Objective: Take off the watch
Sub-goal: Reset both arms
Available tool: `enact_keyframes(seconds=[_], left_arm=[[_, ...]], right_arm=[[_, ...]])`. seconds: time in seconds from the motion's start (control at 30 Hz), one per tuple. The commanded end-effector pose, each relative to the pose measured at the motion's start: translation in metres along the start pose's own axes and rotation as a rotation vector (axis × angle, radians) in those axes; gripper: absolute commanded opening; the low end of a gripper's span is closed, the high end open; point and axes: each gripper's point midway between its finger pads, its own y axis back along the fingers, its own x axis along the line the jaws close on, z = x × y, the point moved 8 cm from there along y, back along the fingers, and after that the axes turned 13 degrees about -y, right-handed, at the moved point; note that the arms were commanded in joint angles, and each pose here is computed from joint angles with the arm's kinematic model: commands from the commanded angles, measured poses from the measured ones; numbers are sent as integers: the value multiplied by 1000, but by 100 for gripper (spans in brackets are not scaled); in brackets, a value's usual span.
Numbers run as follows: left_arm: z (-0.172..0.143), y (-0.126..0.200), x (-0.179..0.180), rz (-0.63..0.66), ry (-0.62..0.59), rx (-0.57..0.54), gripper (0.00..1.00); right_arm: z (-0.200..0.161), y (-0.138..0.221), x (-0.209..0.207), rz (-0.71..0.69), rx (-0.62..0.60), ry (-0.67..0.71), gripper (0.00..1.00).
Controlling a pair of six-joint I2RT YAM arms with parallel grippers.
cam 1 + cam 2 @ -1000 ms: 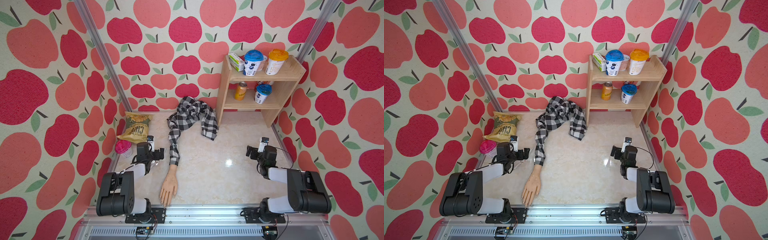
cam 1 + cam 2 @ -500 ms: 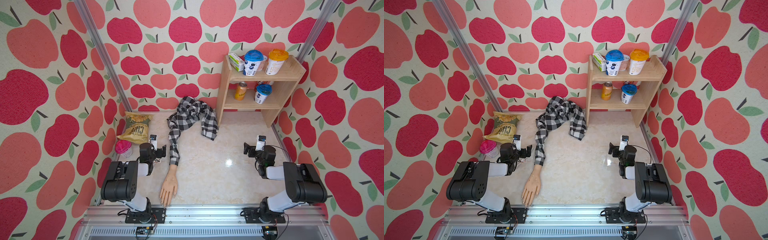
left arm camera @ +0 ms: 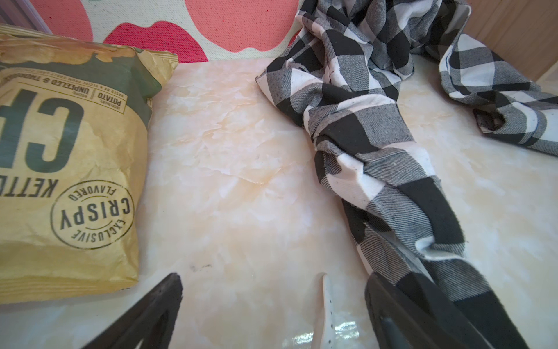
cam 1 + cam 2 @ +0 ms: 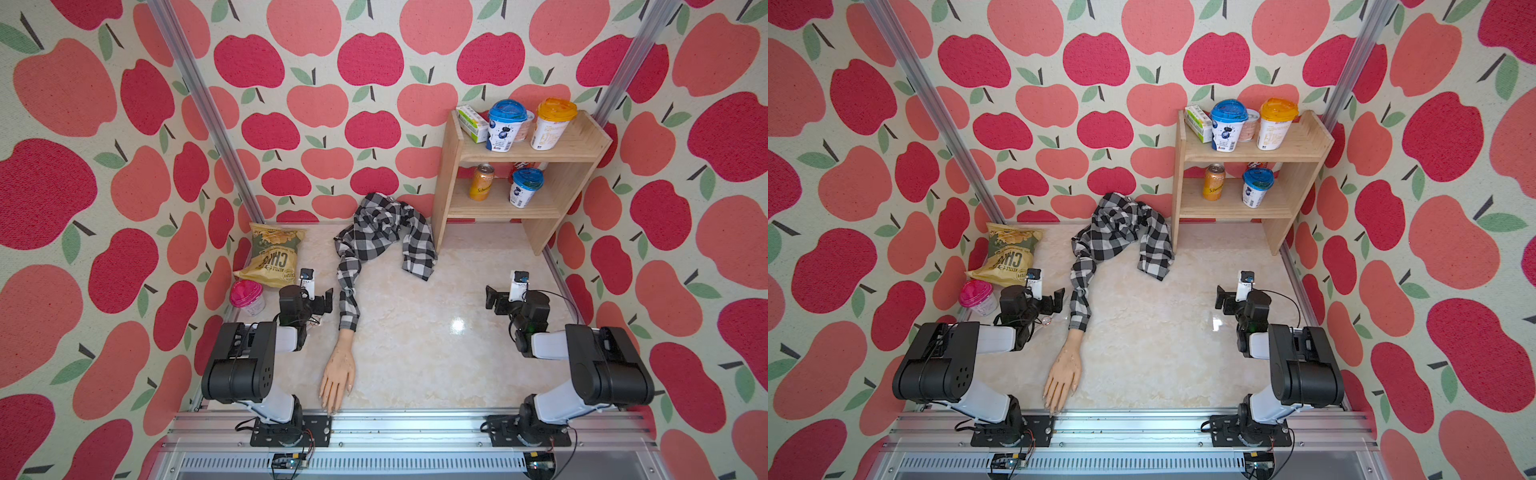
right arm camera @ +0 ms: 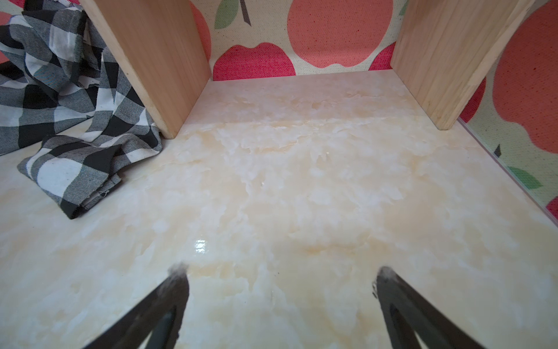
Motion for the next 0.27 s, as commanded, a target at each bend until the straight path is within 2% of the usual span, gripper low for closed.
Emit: enact_keyframes(seconds=[0.0,0.23], left_arm=[[4,0,1,14,-13,-15,97],[4,0,1,14,-13,-15,97]], right_arm=[[5,-3,2,-2,-19,29,100],[5,-1,2,-2,-24,30,100]])
